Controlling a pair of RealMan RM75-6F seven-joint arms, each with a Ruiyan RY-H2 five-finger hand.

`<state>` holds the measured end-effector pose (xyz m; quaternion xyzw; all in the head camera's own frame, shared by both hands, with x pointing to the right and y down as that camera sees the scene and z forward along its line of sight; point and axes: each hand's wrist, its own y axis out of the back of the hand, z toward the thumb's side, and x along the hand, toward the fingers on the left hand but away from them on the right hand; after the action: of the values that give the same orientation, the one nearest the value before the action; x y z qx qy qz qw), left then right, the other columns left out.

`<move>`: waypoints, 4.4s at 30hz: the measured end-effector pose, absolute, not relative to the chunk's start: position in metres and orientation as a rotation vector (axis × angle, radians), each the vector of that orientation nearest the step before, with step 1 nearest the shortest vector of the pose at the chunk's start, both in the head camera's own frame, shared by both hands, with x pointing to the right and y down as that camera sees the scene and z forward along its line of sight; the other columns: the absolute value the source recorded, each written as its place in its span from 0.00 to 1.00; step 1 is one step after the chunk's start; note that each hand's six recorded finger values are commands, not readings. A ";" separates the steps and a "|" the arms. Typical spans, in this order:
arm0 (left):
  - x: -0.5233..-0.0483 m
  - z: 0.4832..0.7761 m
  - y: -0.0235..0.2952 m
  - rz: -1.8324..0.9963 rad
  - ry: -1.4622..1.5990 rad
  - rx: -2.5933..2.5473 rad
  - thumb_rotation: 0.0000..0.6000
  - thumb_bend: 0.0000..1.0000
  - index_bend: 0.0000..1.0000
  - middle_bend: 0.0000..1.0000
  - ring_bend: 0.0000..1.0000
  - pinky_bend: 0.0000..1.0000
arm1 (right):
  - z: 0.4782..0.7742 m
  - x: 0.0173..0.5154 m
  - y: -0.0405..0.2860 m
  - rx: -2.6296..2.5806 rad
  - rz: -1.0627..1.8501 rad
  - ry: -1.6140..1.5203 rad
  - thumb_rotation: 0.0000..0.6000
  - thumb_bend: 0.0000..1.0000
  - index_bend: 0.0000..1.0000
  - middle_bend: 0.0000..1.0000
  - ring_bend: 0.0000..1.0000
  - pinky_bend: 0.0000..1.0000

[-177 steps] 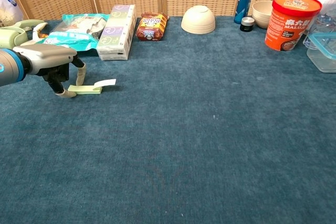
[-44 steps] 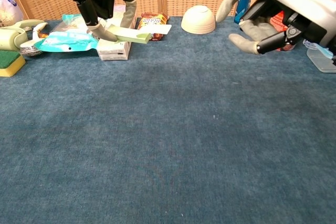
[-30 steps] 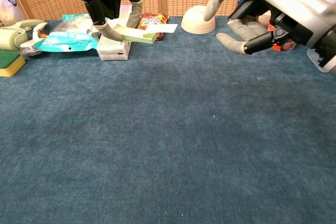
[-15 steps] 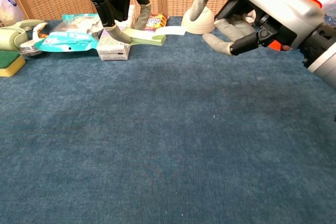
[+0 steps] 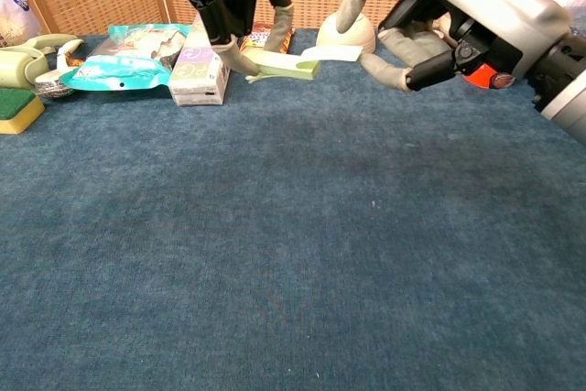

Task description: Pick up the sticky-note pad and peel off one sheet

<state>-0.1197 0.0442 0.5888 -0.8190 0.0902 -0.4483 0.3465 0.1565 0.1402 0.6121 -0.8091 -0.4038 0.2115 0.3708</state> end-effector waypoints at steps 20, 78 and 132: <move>-0.117 0.591 0.040 -1.176 0.253 -2.129 1.00 0.48 0.85 1.00 1.00 1.00 | 0.613 0.154 0.144 -2.088 0.536 -1.037 1.00 0.42 0.43 0.94 0.91 0.82; -0.111 0.593 0.040 -1.178 0.236 -2.142 1.00 0.48 0.85 1.00 1.00 1.00 | 0.609 0.149 0.140 -2.090 0.514 -1.058 1.00 0.43 0.57 0.95 0.93 0.84; -0.185 0.622 0.038 -1.342 0.342 -2.107 1.00 0.48 0.85 1.00 1.00 1.00 | 0.619 0.180 0.137 -2.084 0.605 -1.062 1.00 0.43 0.51 0.88 0.84 0.75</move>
<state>-0.1854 0.0376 0.6220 -0.7959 0.1290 -0.5068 0.3051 0.1799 0.1365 0.6192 -0.8063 -0.4111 0.2341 0.3551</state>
